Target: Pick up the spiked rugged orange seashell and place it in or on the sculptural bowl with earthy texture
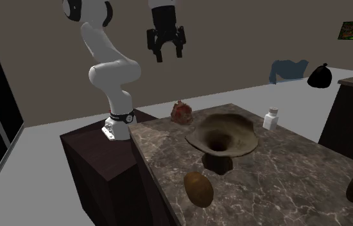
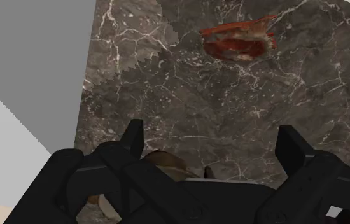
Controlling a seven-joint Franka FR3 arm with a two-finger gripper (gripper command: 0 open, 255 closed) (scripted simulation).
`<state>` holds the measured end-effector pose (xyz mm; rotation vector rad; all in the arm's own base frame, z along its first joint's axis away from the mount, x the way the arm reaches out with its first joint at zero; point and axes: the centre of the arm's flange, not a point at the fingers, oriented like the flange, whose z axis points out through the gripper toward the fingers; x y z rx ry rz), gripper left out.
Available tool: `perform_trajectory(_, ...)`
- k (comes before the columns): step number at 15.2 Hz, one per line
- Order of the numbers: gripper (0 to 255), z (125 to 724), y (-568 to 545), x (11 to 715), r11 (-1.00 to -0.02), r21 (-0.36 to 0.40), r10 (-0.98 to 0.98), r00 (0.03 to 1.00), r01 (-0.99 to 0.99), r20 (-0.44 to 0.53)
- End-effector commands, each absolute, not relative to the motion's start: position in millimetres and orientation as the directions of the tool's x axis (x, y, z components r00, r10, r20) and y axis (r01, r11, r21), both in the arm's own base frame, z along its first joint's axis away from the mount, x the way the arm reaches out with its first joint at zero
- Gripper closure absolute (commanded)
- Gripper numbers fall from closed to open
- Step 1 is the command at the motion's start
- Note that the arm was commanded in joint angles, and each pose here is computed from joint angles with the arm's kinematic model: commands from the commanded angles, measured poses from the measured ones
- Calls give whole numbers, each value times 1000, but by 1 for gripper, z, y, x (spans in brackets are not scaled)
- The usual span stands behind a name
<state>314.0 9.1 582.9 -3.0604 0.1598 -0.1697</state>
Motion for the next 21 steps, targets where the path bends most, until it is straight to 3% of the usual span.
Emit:
perform_trajectory(1, 0, 583, 9, 314, -992, -78, -108, 988, -100, 106)
perform_trajectory(8, 0, 503, 53, 286, -909, -118, -413, 903, -400, 122)
perform_trajectory(16, 0, 413, 113, 275, -704, -167, -709, 694, -690, 123)
perform_trajectory(21, 0, 383, 124, 279, -662, -174, -749, 651, -729, 122)
